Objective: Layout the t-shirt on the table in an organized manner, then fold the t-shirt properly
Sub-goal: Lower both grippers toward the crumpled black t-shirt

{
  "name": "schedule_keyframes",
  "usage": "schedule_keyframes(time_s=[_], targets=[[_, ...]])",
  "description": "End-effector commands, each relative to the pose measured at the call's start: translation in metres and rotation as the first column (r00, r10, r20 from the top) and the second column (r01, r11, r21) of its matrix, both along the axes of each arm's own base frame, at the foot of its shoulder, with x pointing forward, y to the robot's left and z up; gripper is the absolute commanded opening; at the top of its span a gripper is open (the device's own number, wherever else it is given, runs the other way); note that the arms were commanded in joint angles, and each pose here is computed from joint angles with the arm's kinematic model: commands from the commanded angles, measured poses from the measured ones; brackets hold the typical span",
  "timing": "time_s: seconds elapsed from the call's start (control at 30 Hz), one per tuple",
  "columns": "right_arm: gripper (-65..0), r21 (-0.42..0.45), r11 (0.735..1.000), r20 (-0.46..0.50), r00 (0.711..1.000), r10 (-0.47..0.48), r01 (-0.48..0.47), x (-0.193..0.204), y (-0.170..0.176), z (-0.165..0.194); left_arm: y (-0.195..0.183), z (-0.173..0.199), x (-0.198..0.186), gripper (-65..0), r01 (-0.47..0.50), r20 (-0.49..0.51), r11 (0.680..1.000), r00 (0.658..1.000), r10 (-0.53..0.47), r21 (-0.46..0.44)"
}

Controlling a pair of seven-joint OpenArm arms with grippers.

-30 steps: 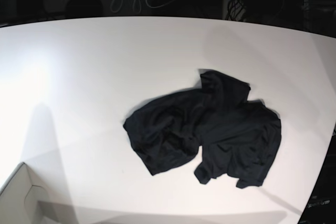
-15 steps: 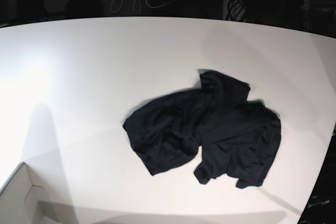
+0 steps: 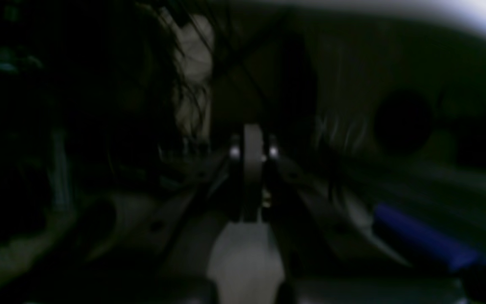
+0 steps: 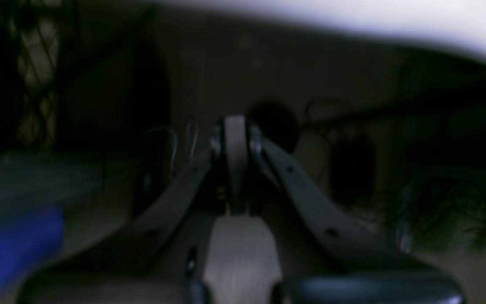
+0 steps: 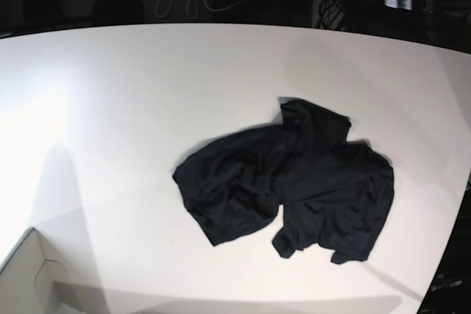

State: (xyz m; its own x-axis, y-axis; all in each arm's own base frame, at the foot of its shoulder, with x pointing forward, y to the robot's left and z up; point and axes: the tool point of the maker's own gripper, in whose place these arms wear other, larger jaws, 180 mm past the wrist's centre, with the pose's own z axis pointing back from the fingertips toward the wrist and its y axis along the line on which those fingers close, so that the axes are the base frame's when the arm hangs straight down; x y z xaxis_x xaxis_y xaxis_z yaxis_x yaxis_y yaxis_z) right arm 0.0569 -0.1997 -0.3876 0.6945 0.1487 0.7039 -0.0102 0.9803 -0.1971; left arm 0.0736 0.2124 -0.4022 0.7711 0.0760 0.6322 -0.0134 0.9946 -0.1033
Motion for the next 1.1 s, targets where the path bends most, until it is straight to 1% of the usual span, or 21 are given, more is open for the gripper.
schedule_keyframes(time_s=[0.0,0.07,0.13,0.2,0.3,0.33,0.4,0.43,0.47,0.5,0.53,0.57,0.63,0.67,0.73,0.8,0.83,0.9,0.97,1.0,1.07], targets=[[-65.0,-0.004,1.0,0.051,0.999,0.013,-0.012,0.009,0.002,0.017,0.003,0.021,0.017,-65.0,-0.006,0.077,1.0,0.997,0.005,0.002],[-65.0,0.002,1.0,0.122,0.992,0.027,-0.028,0.027,0.008,0.036,0.013,0.042,0.037,-65.0,-0.057,0.158,0.998,0.986,0.056,0.0],[-65.0,0.01,0.999,0.196,0.98,0.029,-0.032,0.052,0.012,0.044,0.024,0.053,0.057,-65.0,-0.111,0.227,0.994,0.968,0.112,-0.014],[-65.0,0.036,0.999,0.276,0.961,0.003,-0.013,0.08,0.019,0.052,0.033,0.059,0.077,-65.0,-0.161,0.272,0.986,0.948,0.166,-0.04],[-65.0,0.066,0.998,0.375,0.926,-0.034,0.01,0.112,0.025,0.068,0.036,0.056,0.094,-65.0,-0.202,0.236,0.976,0.948,0.215,-0.076],[-64.1,0.077,0.997,0.407,0.912,-0.049,0.019,0.122,0.026,0.074,0.039,0.055,0.097,-65.0,-0.219,0.216,0.972,0.948,0.233,-0.087],[-59.2,0.099,0.995,0.462,0.884,-0.072,0.03,0.141,0.03,0.084,0.048,0.056,0.104,-65.0,-0.266,0.178,0.958,0.943,0.282,-0.11],[-55.8,0.117,0.993,0.495,0.866,-0.07,0.014,0.154,0.037,0.091,0.052,0.056,0.108,-64.9,-0.289,0.16,0.949,0.938,0.307,-0.125],[-52.9,0.13,0.992,0.517,0.854,-0.063,-0.005,0.163,0.044,0.096,0.057,0.058,0.111,-64.8,-0.312,0.146,0.941,0.933,0.33,-0.134],[-50.2,0.143,0.99,0.524,0.85,-0.057,-0.021,0.17,0.051,0.099,0.062,0.06,0.115,-63.9,-0.335,0.142,0.932,0.924,0.354,-0.141],[-47.5,0.158,0.987,0.524,0.85,-0.049,-0.041,0.176,0.06,0.099,0.067,0.063,0.119,-62.3,-0.354,0.139,0.924,0.917,0.373,-0.144],[-44.6,0.177,0.982,0.512,0.858,-0.036,-0.064,0.182,0.071,0.099,0.075,0.066,0.124,-59.7,-0.382,0.137,0.912,0.905,0.402,-0.152],[-39.8,0.206,0.972,0.501,0.865,-0.008,-0.11,0.199,0.091,0.102,0.089,0.077,0.133,-52.5,-0.422,0.15,0.89,0.882,0.447,-0.171],[-37.7,0.216,0.968,0.478,0.878,0.008,-0.126,0.206,0.1,0.1,0.095,0.083,0.139,-48.3,-0.436,0.163,0.882,0.871,0.463,-0.179],[-34.8,0.235,0.96,0.428,0.903,0.039,-0.153,0.214,0.116,0.092,0.1,0.095,0.154,-42.5,-0.436,0.19,0.878,0.862,0.471,-0.198],[-32.4,0.243,0.955,0.387,0.92,0.065,-0.171,0.223,0.126,0.087,0.105,0.111,0.171,-40.1,-0.422,0.239,0.883,0.853,0.464,-0.207],[-31.8,0.244,0.954,0.376,0.924,0.073,-0.175,0.227,0.128,0.086,0.106,0.12,0.181,-39.6,-0.409,0.266,0.888,0.85,0.455,-0.209],[-31.4,0.248,0.953,0.364,0.928,0.074,-0.173,0.23,0.13,0.084,0.106,0.127,0.201,-38.3,-0.386,0.29,0.895,0.85,0.44,-0.224],[-31.4,0.254,0.954,0.36,0.931,0.059,-0.158,0.232,0.129,0.082,0.107,0.129,0.224,-35.6,-0.367,0.299,0.897,0.851,0.431,-0.246],[-31.4,0.265,0.956,0.35,0.937,0.028,-0.128,0.232,0.123,0.078,0.11,0.126,0.236,-33.2,-0.37,0.289,0.89,0.85,0.44,-0.268],[-31.4,0.271,0.96,0.329,0.944,-0.027,-0.067,0.231,0.109,0.07,0.115,0.108,0.256,-28.2,-0.392,0.234,0.862,0.849,0.473,-0.32]])
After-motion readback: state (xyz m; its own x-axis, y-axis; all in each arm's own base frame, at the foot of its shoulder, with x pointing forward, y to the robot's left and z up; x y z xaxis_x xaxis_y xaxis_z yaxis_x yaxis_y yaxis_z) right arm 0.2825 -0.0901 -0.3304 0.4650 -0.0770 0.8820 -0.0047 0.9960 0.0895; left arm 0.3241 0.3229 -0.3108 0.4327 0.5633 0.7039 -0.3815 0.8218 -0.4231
